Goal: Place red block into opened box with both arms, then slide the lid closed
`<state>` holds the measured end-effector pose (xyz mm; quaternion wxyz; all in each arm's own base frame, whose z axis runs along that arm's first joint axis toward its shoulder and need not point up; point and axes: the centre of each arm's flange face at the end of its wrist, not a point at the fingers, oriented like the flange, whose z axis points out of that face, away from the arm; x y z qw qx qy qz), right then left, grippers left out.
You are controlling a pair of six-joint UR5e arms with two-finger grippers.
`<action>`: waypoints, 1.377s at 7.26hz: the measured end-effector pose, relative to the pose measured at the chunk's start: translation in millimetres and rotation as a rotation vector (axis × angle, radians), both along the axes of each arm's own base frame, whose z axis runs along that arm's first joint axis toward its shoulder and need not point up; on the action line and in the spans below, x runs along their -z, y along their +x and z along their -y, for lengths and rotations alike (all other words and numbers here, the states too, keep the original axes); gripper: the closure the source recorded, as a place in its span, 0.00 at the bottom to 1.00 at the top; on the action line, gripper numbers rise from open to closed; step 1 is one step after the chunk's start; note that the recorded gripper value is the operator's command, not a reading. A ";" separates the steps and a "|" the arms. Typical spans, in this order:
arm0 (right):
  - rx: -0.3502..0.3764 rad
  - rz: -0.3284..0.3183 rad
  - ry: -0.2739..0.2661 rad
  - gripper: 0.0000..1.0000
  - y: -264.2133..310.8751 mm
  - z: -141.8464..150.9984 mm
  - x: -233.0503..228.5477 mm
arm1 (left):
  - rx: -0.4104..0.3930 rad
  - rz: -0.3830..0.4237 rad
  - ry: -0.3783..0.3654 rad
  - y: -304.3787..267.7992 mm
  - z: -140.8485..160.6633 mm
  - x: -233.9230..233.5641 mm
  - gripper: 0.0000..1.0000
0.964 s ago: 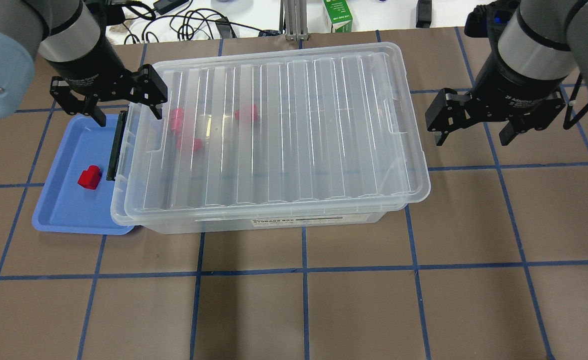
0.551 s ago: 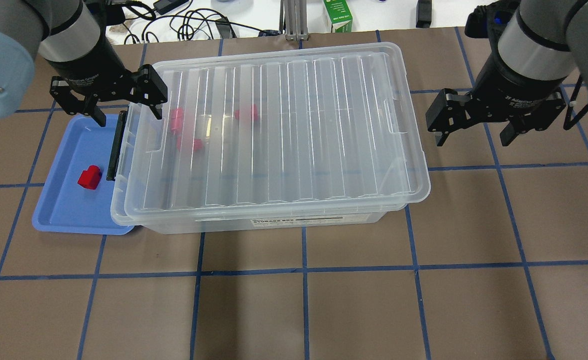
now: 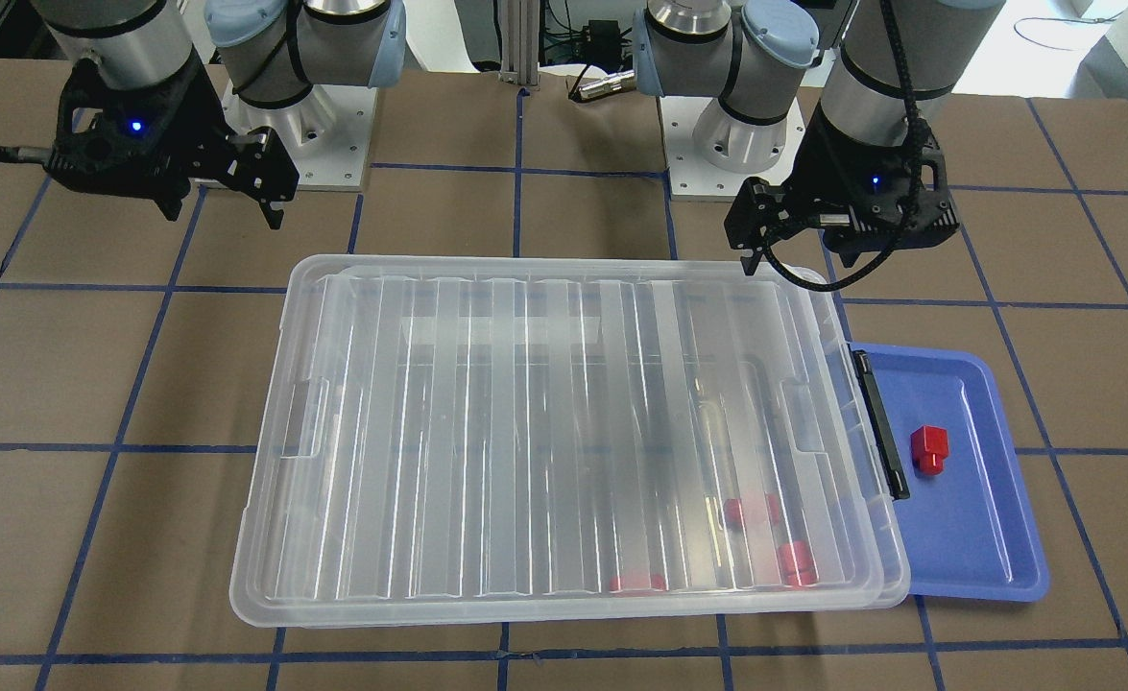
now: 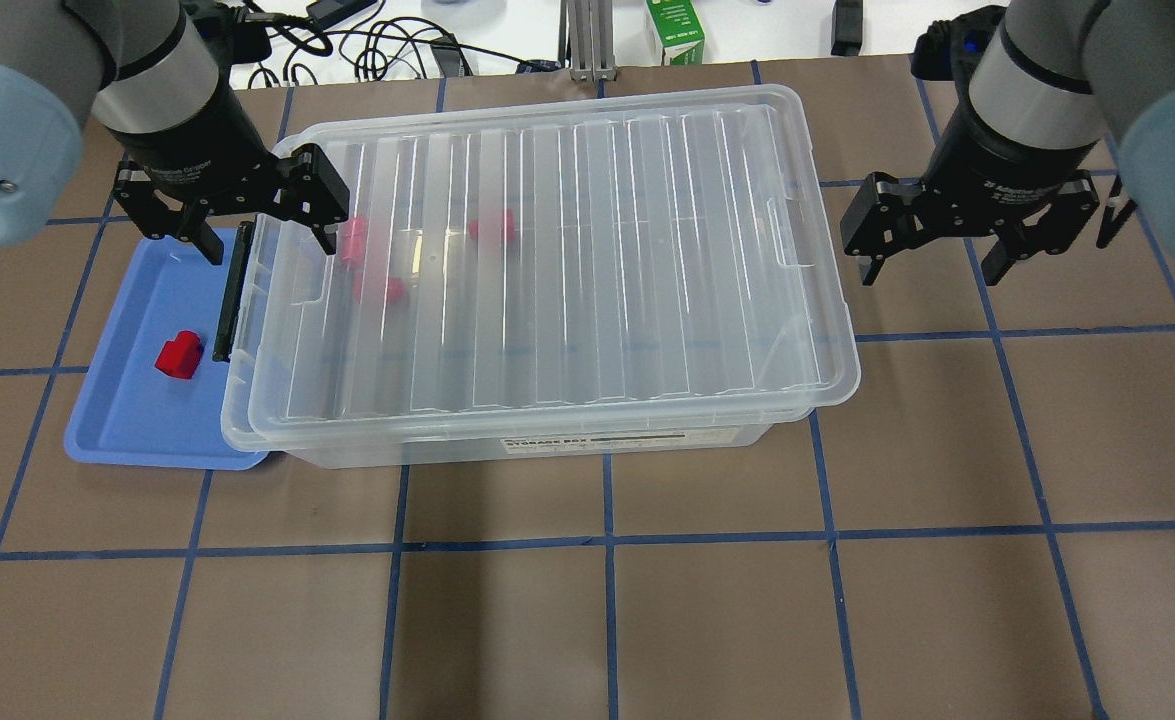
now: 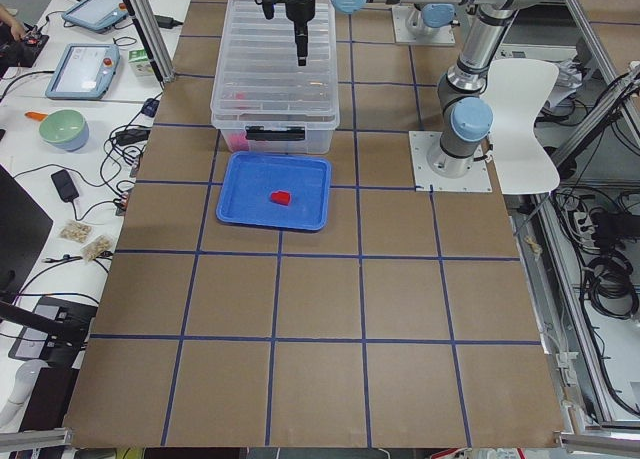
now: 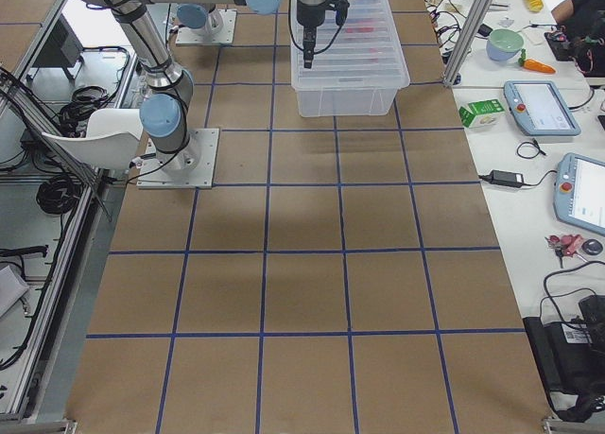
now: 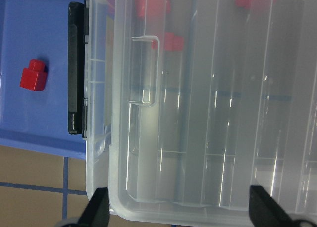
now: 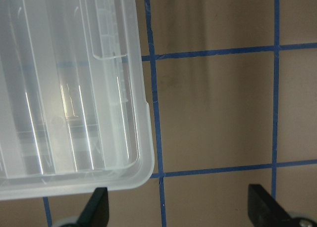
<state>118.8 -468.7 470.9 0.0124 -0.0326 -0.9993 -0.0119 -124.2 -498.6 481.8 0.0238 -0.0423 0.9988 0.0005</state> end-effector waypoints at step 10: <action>-0.005 0.047 -0.012 0.00 3.8 100.2 112.2 | 0.035 -0.004 0.021 3.8 -0.3 0.7 0.00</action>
